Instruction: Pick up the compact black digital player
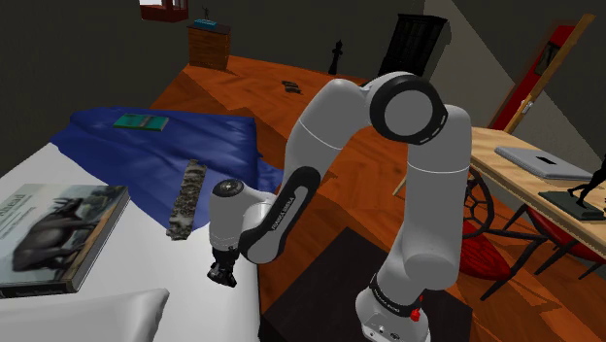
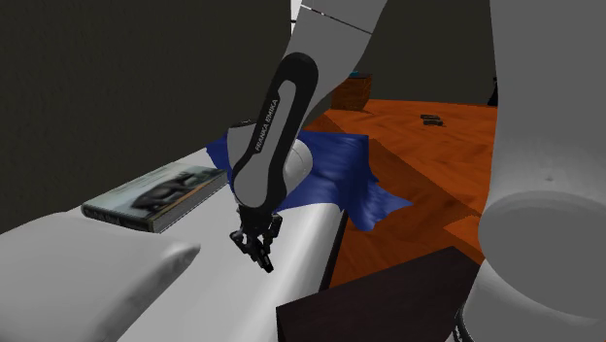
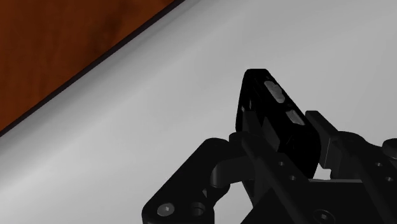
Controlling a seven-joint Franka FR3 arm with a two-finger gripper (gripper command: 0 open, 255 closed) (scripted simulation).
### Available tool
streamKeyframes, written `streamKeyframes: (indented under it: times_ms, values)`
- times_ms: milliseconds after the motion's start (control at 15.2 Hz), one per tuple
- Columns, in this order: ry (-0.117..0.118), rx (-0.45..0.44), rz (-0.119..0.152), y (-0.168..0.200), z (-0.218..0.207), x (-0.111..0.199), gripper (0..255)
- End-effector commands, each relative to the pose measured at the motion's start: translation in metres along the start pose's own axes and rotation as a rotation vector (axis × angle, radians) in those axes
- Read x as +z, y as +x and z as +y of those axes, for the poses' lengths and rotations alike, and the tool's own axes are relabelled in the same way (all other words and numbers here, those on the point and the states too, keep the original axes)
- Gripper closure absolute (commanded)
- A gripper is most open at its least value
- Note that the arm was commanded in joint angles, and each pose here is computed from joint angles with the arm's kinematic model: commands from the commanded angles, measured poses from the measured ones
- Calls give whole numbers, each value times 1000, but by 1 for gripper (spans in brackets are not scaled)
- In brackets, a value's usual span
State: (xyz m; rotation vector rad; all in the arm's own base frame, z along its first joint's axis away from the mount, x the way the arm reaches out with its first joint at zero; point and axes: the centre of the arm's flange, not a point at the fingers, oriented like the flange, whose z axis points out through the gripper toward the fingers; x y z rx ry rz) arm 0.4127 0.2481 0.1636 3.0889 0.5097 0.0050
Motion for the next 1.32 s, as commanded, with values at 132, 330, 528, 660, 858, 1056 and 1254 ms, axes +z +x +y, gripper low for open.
streamKeyframes:
  times_ms: [132,330,528,660,858,1056,1254]
  values:
    - [0,-2,-5,-2,-1,2,255]
    - [0,-2,-5,-2,-1,-13,255]
    - [0,-2,-5,-2,-1,-29,255]
    - [0,-2,-5,-2,-1,-40,255]
    - [0,-2,-5,-2,0,-56,255]
    - [0,-2,-5,-2,0,-72,255]
    - [0,-2,-5,-2,0,-78,255]
